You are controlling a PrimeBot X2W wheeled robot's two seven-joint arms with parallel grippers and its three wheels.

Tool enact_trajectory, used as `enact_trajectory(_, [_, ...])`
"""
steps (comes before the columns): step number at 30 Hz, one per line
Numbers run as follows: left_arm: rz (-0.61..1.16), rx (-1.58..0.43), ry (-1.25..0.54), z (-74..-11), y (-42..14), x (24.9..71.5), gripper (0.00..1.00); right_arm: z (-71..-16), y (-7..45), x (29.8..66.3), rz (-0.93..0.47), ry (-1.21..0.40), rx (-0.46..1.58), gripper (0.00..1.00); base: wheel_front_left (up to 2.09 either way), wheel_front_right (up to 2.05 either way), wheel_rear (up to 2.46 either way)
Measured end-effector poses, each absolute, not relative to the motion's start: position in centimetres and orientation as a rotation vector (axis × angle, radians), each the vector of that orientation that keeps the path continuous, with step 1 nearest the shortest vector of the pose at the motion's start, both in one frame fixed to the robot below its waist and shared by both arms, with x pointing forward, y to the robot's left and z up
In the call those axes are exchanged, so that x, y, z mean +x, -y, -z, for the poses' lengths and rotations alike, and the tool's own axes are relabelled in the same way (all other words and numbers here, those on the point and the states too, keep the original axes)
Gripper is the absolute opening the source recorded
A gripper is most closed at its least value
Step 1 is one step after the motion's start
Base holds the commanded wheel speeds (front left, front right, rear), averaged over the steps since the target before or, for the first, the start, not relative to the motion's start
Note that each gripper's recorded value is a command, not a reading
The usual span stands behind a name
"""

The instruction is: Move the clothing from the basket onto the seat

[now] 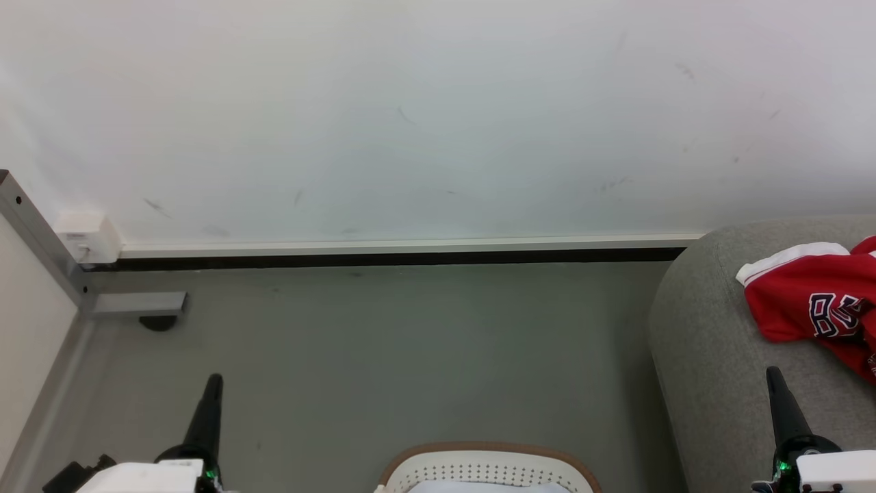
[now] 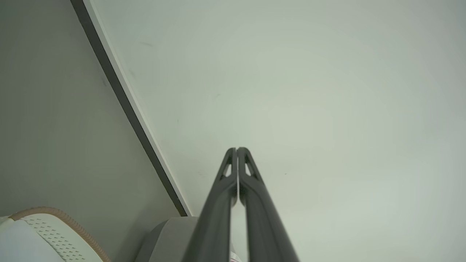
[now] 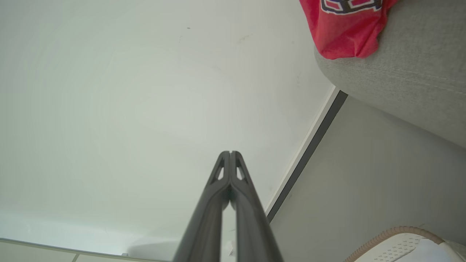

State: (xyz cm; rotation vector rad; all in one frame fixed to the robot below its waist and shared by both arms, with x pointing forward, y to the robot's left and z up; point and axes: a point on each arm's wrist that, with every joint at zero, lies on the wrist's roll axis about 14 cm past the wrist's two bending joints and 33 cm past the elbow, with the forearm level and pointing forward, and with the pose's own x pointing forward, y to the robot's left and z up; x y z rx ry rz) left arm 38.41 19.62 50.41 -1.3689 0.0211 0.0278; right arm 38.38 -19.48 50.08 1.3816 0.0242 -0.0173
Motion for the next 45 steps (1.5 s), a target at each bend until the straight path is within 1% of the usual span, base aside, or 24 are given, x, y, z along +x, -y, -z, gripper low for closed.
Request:
enact_trajectory(27, [-0.003, -1.557, -0.005, -51.16, -19.94, 38.88, 0.00, -50.70, 19.85, 38.97, 0.001, -0.005, 1.562, 0.00, 0.00, 0.00, 0.00])
enact_trajectory(45, [-0.002, -1.569, -0.003, -51.21, -19.97, 38.91, 0.00, -50.76, 19.91, 39.02, 0.000, -0.002, 1.574, 0.00, 0.00, 0.00, 0.00])
